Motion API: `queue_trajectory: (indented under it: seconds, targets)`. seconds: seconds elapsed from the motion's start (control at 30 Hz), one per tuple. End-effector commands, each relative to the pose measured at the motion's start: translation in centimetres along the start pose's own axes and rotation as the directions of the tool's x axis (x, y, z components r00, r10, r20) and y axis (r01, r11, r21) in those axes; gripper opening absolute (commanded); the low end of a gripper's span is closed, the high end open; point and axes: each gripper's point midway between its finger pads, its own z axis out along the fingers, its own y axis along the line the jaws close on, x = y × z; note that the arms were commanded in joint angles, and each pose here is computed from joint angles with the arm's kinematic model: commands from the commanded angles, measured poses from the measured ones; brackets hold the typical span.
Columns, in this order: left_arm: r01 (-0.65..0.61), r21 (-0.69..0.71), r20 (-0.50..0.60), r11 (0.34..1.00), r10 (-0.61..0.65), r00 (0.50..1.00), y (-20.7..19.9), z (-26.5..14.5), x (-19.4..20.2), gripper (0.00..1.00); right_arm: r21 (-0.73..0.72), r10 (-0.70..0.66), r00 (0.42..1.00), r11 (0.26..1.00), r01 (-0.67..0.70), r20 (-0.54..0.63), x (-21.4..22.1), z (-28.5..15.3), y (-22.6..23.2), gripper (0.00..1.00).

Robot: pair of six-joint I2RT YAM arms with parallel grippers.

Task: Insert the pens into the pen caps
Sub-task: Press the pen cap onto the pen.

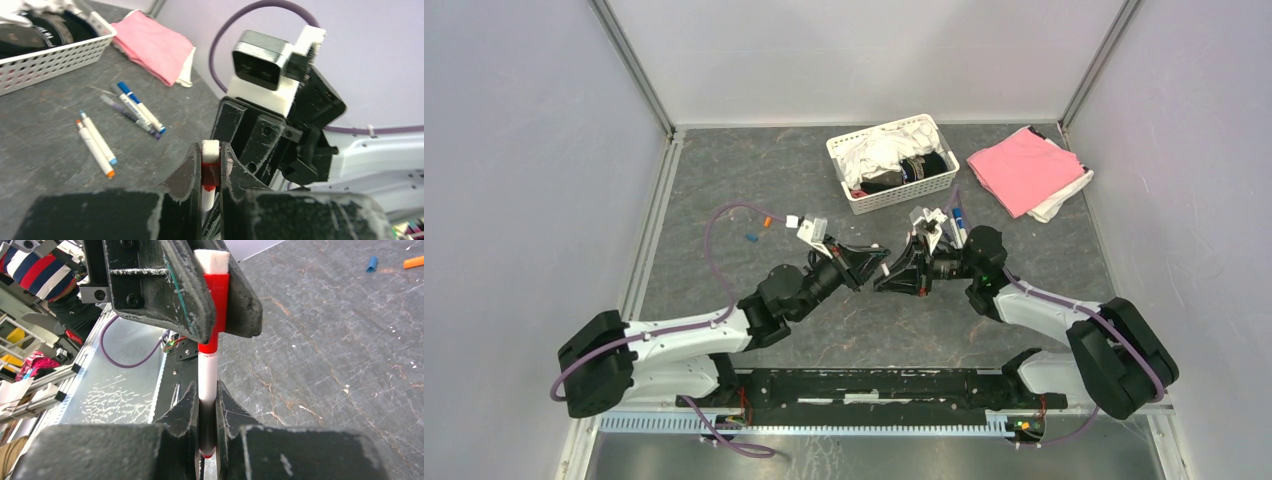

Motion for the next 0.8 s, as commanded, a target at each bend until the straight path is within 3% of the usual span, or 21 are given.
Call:
queue_trajectory:
  seconds: [0.0,0.1,0.17,0.23,0.3,0.33,0.4,0.5,0.63,0.67,0.77]
  targets:
    - [0.060,0.254,-0.110,0.965,-0.033,0.993,-3.1,-1.8,4.0,0.02,-0.057,-0.129,0.990,0.990,0.132,0.060,-3.0,0.2,1.7,0.00]
    - [0.120,0.262,-0.173,0.958,-0.076,0.982,-2.9,-2.5,5.7,0.02,-0.070,-0.141,0.986,0.987,0.148,0.093,-3.6,-0.2,2.2,0.00]
    - [0.158,0.182,-0.216,0.971,-0.117,0.969,-1.7,-2.3,7.0,0.02,-0.079,-0.160,0.983,0.983,0.167,0.095,-3.6,-0.2,2.4,0.00]
    - [0.153,-0.050,-0.256,0.987,-0.161,0.953,1.6,-1.9,8.8,0.02,0.013,-0.200,0.978,0.980,0.199,0.061,-3.4,-0.1,0.4,0.00]
    - [0.091,-0.268,-0.223,0.959,-0.154,0.963,3.9,-2.3,9.6,0.02,0.109,-0.213,0.977,0.971,0.212,-0.005,-2.8,-0.3,-1.8,0.00]
    - [0.068,-0.306,-0.212,0.950,-0.137,0.968,3.9,-2.5,10.0,0.02,0.117,-0.207,0.978,0.972,0.205,0.005,-2.9,-0.4,-1.9,0.00]
    - [0.081,-0.265,-0.206,0.961,-0.139,0.969,2.3,-2.1,10.9,0.02,0.075,-0.206,0.978,0.976,0.203,0.032,-3.1,-0.3,-0.9,0.00]
    - [0.198,-0.042,-0.205,0.979,-0.202,0.958,-1.4,-2.2,11.5,0.02,0.035,-0.244,0.969,0.969,0.243,0.041,-3.6,-0.3,0.1,0.00]
    - [0.319,0.314,-0.181,0.894,-0.273,0.945,-6.5,-4.9,9.4,0.02,-0.006,-0.228,0.970,0.973,0.229,0.080,-4.0,-0.7,1.3,0.00]
    - [0.310,0.326,-0.204,0.893,-0.253,0.946,-6.8,-4.9,10.0,0.02,-0.022,-0.212,0.972,0.976,0.215,0.102,-4.2,-0.8,1.7,0.00]
    - [0.150,0.119,-0.294,0.981,-0.109,0.950,-4.9,-3.5,14.3,0.02,-0.002,-0.213,0.971,0.977,0.215,0.107,-4.3,-0.8,1.5,0.00]
